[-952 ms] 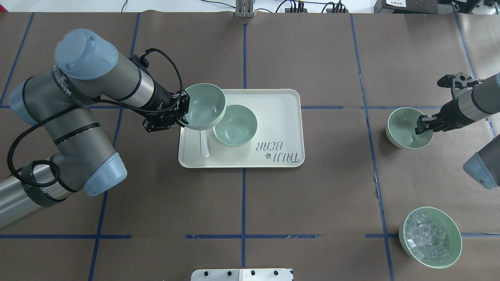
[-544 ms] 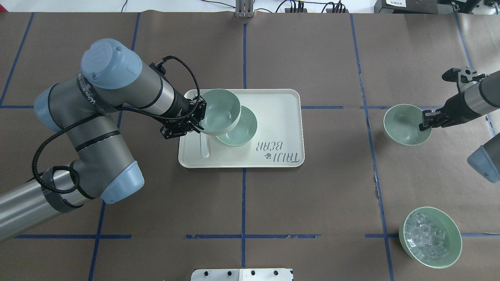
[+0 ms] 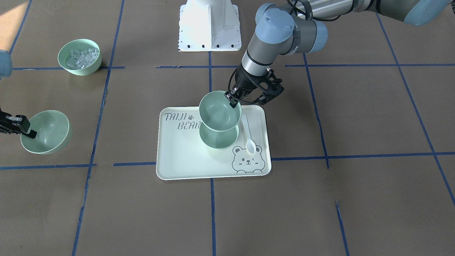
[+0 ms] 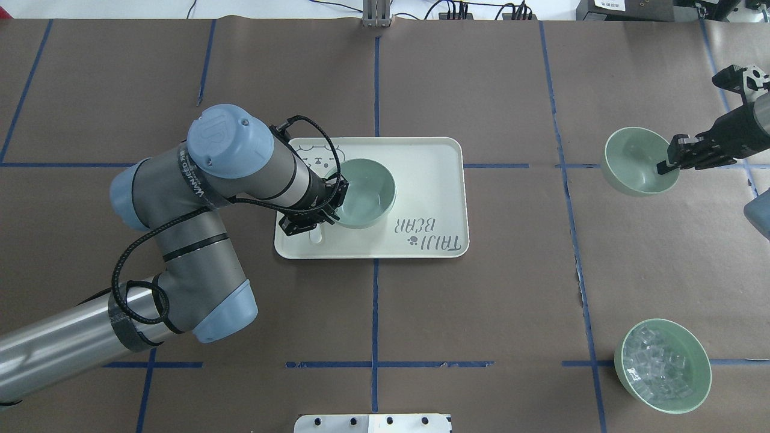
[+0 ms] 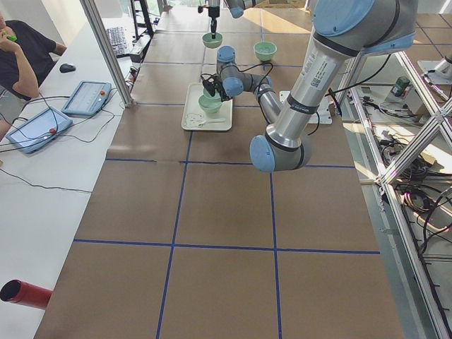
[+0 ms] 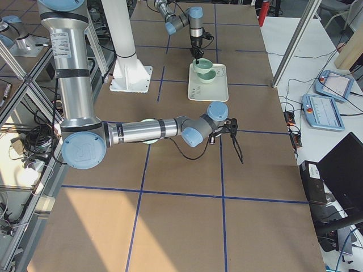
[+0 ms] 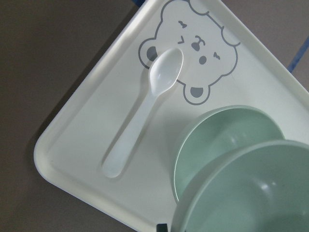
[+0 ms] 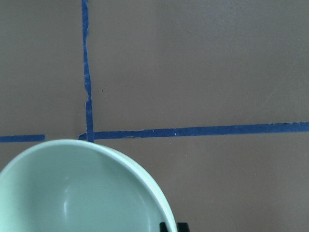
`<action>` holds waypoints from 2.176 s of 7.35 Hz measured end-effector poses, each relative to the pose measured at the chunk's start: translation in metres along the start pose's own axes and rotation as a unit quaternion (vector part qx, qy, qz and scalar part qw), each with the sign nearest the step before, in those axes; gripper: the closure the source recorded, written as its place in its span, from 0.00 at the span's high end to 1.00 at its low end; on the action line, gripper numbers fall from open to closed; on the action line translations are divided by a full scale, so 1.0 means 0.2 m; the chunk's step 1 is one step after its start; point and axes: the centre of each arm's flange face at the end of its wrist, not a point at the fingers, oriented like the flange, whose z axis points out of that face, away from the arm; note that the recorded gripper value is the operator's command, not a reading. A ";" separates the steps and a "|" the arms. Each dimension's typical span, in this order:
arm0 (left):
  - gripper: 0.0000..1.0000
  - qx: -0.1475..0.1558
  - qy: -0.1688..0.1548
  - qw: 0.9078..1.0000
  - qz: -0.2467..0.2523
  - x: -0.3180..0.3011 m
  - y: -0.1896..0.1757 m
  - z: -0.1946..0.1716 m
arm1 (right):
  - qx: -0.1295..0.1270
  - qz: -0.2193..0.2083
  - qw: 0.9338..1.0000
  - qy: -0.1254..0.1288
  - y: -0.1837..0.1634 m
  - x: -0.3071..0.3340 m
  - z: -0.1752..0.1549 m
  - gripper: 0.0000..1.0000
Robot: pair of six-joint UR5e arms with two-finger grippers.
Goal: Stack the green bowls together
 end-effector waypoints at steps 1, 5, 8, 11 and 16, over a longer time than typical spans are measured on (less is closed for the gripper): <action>0.00 0.009 -0.003 1.000 -0.002 0.00 -0.01 0.04 | 0.003 -0.002 1.000 -0.004 0.00 -0.02 -0.02 0.00; 0.00 0.035 0.004 0.999 -0.003 0.04 -0.06 0.05 | 0.010 -0.009 1.000 -0.010 0.00 -0.06 -0.08 0.00; 0.53 0.035 0.010 0.999 -0.003 0.05 -0.09 0.10 | 0.011 -0.010 1.000 -0.011 0.00 -0.07 -0.08 0.00; 1.00 0.041 0.023 0.999 0.003 0.07 -0.15 0.10 | 0.014 -0.015 1.000 -0.015 0.01 -0.11 -0.11 0.00; 1.00 0.048 -0.008 0.996 0.079 0.07 -0.44 -0.36 | -0.002 0.019 0.997 -0.071 -0.06 -1.12 0.03 0.00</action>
